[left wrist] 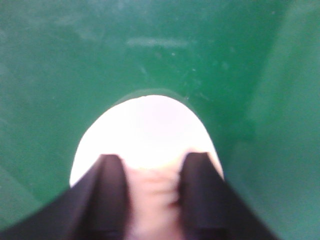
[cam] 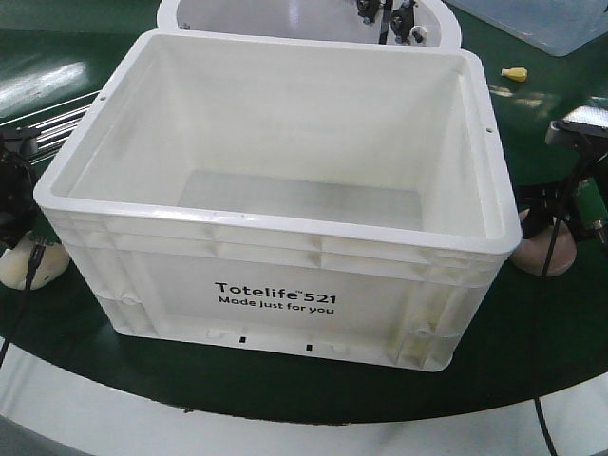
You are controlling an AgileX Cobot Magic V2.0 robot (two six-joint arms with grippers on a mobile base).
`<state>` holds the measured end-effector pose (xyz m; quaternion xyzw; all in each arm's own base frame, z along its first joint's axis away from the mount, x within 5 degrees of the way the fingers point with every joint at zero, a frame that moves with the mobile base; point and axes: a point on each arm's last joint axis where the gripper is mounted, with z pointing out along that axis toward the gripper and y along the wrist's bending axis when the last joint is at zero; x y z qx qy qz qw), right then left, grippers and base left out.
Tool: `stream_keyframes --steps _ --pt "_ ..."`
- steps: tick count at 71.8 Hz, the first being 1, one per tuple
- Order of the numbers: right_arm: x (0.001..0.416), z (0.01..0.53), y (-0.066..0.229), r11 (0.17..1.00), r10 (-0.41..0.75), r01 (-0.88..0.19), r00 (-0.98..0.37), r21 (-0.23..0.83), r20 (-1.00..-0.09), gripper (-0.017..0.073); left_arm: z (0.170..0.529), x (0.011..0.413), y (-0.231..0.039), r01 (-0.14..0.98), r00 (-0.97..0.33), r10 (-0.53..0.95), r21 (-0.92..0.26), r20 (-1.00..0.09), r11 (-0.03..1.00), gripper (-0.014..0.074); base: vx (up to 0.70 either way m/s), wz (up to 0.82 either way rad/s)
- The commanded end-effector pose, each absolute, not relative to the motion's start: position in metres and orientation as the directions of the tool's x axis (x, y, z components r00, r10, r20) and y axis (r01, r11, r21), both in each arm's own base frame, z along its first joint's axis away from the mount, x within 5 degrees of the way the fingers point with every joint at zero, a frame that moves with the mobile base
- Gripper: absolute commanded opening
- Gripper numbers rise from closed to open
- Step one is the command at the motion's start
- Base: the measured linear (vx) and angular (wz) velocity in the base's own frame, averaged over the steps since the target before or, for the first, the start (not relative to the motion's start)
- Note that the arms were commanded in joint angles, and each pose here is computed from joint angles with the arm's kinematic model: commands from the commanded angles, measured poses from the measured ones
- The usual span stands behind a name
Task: Place moving items into box and shelve
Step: 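Grasp the yellow ball with left gripper, pink ball with right, then lift both balls and move them over the tote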
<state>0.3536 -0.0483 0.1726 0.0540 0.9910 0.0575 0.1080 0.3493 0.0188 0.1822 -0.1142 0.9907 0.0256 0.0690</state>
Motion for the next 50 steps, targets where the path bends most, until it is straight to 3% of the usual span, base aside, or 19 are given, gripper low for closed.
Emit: stream_keyframes --steps 1,7,10,25,39,50 --pt "0.354 0.179 -0.05 0.989 0.114 0.089 -0.968 0.121 -0.224 0.013 0.187 0.344 0.016 -0.246 -0.964 -0.243 0.014 -0.104 0.969 0.013 0.0 0.0" --pt "0.353 0.182 -0.05 0.988 0.116 0.09 -0.968 0.123 -0.222 -0.0014 0.188 0.345 0.017 -0.241 -0.966 -0.237 0.024 -0.106 0.97 0.0025 0.0 0.0" --pt "0.352 0.186 -0.05 0.989 0.115 0.088 -0.966 0.121 -0.231 -0.0015 0.188 0.344 0.018 -0.237 -0.966 -0.232 0.033 -0.112 0.971 -0.001 0.0 0.0" --pt "0.345 0.225 -0.049 0.992 0.101 0.069 -0.931 0.101 -0.351 -0.0008 0.211 0.341 0.023 -0.271 -0.946 -0.252 0.069 -0.205 0.96 -0.0007 0.0 0.0" --pt "0.326 0.281 -0.046 0.994 0.1 0.063 -0.847 0.087 -0.523 -0.0006 0.259 0.329 0.035 -0.315 -0.887 -0.233 0.154 -0.398 0.937 -0.0006 0.0 0.0" --pt "0.302 0.327 -0.042 0.996 0.087 0.056 -0.753 0.068 -0.652 -0.0006 0.303 0.31 0.038 -0.352 -0.812 -0.227 0.142 -0.538 0.925 -0.0006 0.0 0.0"
